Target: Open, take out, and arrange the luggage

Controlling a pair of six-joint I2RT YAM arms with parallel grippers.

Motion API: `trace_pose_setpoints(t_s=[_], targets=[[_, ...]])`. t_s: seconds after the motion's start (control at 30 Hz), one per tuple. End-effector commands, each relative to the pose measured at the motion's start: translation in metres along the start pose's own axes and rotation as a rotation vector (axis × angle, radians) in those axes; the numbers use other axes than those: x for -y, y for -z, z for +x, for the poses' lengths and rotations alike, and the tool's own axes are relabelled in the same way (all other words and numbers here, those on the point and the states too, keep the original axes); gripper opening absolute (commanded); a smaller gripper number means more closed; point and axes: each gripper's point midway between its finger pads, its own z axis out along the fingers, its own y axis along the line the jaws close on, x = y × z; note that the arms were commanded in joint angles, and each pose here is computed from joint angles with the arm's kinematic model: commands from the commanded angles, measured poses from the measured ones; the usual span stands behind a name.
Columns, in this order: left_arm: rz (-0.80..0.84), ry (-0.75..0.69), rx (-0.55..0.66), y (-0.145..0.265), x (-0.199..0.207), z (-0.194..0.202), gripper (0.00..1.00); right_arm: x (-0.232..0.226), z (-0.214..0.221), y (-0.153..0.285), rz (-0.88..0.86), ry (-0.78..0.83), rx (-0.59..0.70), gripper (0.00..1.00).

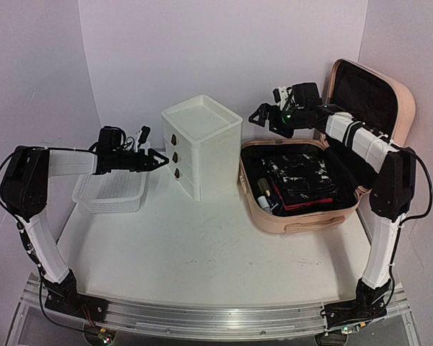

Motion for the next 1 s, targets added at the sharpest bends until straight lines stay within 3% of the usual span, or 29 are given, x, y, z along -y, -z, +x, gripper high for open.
trace_pose_setpoints(t_s=[0.0,0.1,0.23,0.27,0.33,0.37,0.7,0.9,0.97], targets=[[0.033,-0.313,0.098,-0.006,0.005,-0.013,0.76,-0.016,-0.006,-0.013,-0.179,0.038,-0.008,0.98],[0.027,-0.365,0.133,-0.009,0.004,-0.024,0.73,-0.001,0.005,-0.013,-0.124,0.027,-0.034,0.98],[-0.003,-0.391,0.175,-0.010,-0.004,-0.051,0.48,0.014,0.017,0.008,-0.021,0.017,-0.033,0.98],[0.015,-0.407,0.181,-0.012,-0.002,-0.057,0.50,0.014,0.019,0.014,-0.013,0.026,-0.031,0.98],[0.041,-0.490,0.183,-0.019,0.000,-0.064,0.68,0.015,0.024,0.022,-0.003,0.061,-0.036,0.98],[0.042,-0.501,0.180,-0.023,-0.003,-0.064,0.69,0.019,0.027,0.024,0.019,0.074,-0.035,0.98],[-0.077,-0.593,0.210,-0.034,-0.025,-0.089,0.61,0.037,0.031,0.040,0.141,0.056,-0.039,0.98],[0.034,-0.601,0.178,-0.048,-0.021,-0.084,0.43,0.034,0.031,0.034,0.123,0.050,-0.063,0.98],[0.088,-0.587,0.170,-0.052,-0.016,-0.082,0.43,0.035,0.030,0.033,0.130,0.061,-0.064,0.98]])
